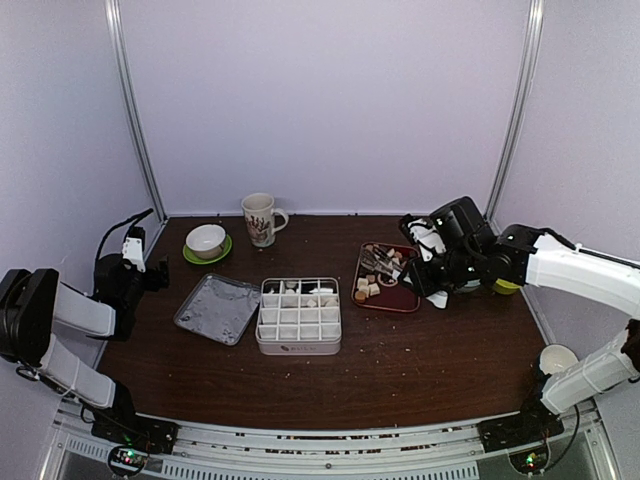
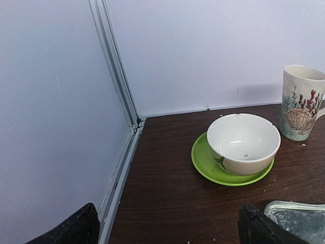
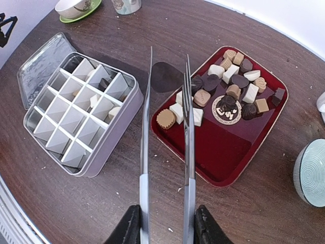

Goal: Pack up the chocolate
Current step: Place the fake chocolate in the empty pocket of the box.

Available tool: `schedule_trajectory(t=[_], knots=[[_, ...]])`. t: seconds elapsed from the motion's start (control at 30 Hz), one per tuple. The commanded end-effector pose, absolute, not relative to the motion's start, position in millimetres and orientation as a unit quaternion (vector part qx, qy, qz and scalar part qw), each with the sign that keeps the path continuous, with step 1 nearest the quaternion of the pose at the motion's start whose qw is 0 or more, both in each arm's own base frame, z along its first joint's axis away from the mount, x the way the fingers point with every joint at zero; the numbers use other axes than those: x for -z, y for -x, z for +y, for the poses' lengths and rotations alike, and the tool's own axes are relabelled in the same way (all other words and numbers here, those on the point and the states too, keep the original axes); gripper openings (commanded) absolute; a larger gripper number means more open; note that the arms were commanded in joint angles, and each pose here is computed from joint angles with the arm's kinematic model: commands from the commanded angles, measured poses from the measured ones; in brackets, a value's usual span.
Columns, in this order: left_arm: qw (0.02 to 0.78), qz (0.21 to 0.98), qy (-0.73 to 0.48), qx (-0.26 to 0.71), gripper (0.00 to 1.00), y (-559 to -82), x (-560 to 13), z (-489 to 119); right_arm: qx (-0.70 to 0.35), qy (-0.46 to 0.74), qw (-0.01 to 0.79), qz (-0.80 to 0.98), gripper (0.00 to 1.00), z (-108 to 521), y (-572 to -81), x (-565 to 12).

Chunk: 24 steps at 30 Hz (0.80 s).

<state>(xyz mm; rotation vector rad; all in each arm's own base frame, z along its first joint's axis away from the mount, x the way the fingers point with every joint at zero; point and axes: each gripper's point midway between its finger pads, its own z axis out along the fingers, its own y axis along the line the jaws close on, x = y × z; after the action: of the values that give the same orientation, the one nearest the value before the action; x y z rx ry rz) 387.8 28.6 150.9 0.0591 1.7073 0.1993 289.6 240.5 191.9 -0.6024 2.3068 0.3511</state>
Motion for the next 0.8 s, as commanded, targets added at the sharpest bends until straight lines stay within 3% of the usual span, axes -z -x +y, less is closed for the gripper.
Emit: schedule_trajectory(t=[0.0, 0.77], knots=[[0.667, 0.739, -0.025, -0.091, 0.98, -393.0, -163.0, 30.7, -0.179, 0.244, 0.384, 0.872, 0.23, 251.6, -287.4, -214.1], [0.667, 0.739, -0.026, -0.09, 0.98, -393.1, -163.5, 30.7, -0.266, 0.288, 0.354, 0.849, 0.22, 302.2, -273.2, -213.1]])
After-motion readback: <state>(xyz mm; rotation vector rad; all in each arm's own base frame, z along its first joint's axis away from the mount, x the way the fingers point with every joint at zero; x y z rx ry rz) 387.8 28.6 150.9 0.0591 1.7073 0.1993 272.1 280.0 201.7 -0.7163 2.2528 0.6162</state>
